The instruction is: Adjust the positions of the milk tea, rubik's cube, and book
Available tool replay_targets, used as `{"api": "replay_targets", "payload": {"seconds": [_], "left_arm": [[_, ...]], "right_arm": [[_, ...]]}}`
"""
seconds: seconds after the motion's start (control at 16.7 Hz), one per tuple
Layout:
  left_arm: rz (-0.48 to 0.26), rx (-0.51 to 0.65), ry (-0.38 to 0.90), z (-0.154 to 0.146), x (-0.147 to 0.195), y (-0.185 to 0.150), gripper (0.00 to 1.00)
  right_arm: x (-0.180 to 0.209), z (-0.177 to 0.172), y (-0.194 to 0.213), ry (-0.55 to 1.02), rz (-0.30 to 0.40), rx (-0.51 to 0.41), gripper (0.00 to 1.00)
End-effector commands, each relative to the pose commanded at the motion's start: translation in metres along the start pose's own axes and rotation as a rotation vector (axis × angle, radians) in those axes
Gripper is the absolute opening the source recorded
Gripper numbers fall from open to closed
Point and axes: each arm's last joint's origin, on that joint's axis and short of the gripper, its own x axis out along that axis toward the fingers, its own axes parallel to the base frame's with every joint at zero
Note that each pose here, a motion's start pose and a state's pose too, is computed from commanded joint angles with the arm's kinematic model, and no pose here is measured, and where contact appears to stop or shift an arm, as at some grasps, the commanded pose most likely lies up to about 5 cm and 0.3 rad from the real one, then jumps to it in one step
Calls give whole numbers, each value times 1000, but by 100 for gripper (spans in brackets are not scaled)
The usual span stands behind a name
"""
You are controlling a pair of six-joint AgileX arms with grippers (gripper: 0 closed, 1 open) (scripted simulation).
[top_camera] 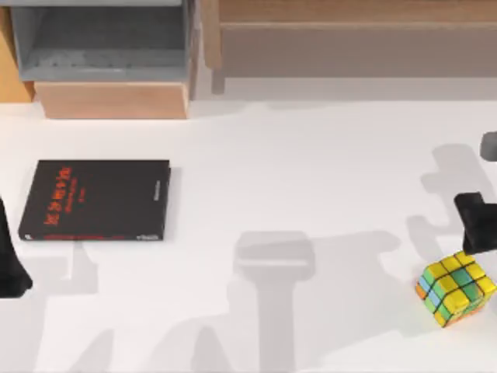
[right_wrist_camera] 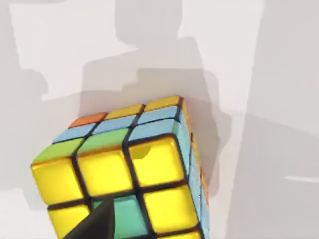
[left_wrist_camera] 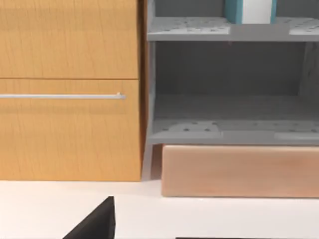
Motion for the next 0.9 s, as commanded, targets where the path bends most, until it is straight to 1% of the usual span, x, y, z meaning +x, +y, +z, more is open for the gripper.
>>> {"api": "replay_targets", "payload": {"seconds": [0.18,0.3,0.36,0.78,0.9], "left_arm": [[0,0,0,0,0,0,100],[0,0,0,0,0,0,100],[0,0,0,0,0,0,100],[0,0,0,0,0,0,100],[0,0,0,0,0,0,100]], "right_arm": [[-5,-2,42,74,-60,-166,100],[-7,-3,59,97,-85,-233,100],[-8,-4,64,101,-92,-252,100],[-7,-5,65,101,-93,-257,100],[4,-6,64,111,-95,-259,100]]}}
